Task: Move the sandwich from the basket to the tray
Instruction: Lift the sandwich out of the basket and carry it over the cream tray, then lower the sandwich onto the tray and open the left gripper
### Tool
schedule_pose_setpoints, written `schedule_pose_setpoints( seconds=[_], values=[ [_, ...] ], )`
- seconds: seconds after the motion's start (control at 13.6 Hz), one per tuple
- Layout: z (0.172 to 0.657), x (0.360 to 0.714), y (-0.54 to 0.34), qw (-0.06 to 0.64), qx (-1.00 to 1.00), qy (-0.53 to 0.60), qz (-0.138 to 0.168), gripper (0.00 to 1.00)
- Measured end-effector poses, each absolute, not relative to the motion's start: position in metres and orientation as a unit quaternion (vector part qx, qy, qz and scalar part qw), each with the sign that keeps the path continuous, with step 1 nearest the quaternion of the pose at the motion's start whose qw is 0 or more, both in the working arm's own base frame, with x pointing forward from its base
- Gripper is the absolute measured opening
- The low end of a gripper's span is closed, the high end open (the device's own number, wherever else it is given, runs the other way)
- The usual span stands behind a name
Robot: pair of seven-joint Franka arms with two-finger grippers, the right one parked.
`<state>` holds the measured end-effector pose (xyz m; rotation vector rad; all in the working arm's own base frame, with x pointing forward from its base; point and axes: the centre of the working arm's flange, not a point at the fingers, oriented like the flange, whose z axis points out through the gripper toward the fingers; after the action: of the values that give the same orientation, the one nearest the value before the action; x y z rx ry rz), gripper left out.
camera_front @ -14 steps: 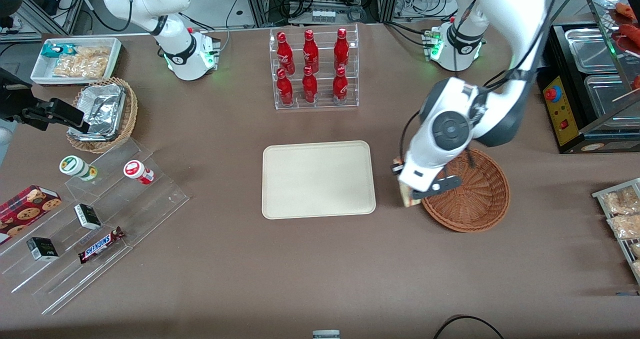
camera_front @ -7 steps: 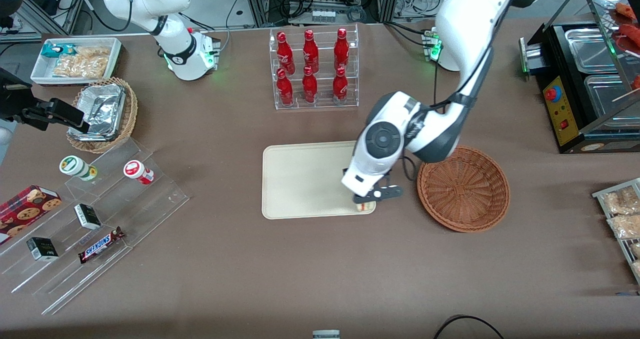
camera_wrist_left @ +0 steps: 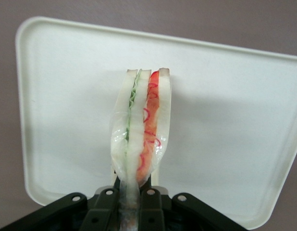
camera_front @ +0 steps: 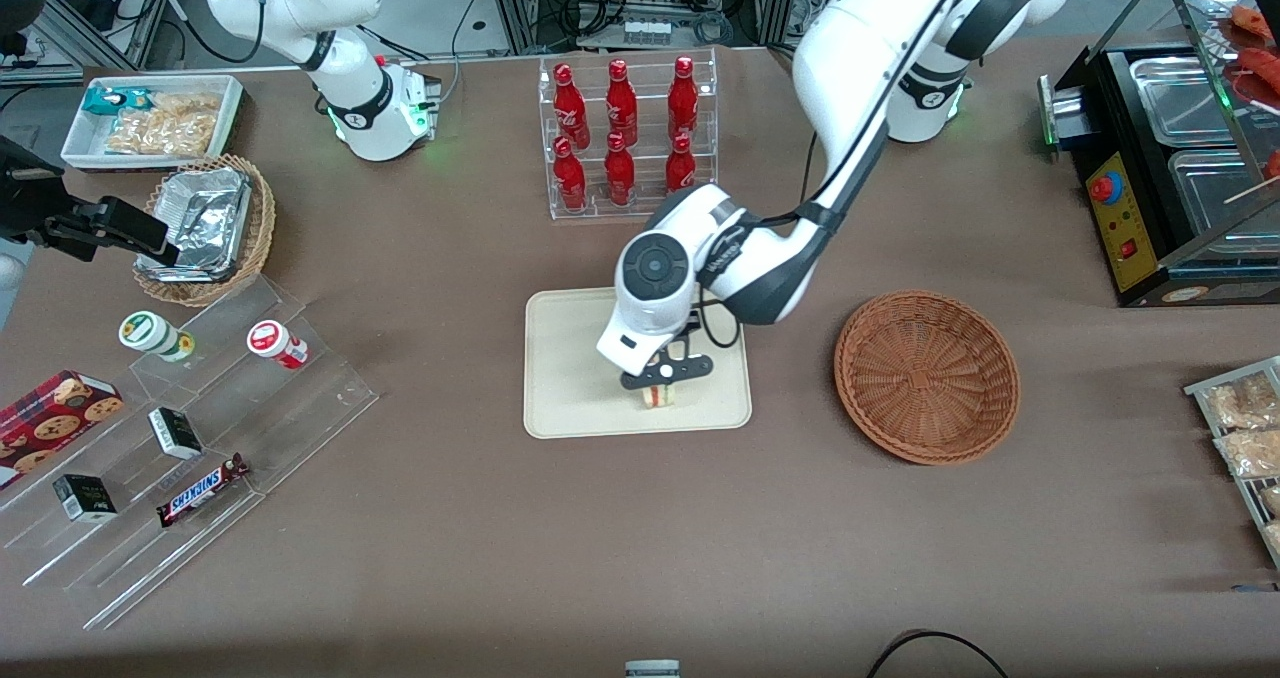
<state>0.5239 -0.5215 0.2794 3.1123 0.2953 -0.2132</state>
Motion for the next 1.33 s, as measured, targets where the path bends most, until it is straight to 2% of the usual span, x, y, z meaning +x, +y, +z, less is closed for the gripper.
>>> schedule_pose_setpoints(
  seconds=[0.22, 0.59, 0.74, 1.03, 1.25, 1.33],
  values=[
    [0.263, 0.514, -0.539, -0.017, 0.993, 0.11, -0.049, 0.14],
    [0.258, 0.508, -0.549, -0.018, 0.992, 0.115, -0.043, 0.14],
    [0.256, 0.509, -0.55, -0.015, 0.992, 0.116, -0.041, 0.29],
    [0.259, 0.512, -0.552, -0.005, 0.992, 0.118, -0.034, 0.68],
    [0.285, 0.519, -0.554, 0.012, 0.993, 0.12, -0.02, 0.99],
    [0.298, 0.521, -0.554, 0.016, 0.992, 0.121, -0.015, 1.0]
  ],
)
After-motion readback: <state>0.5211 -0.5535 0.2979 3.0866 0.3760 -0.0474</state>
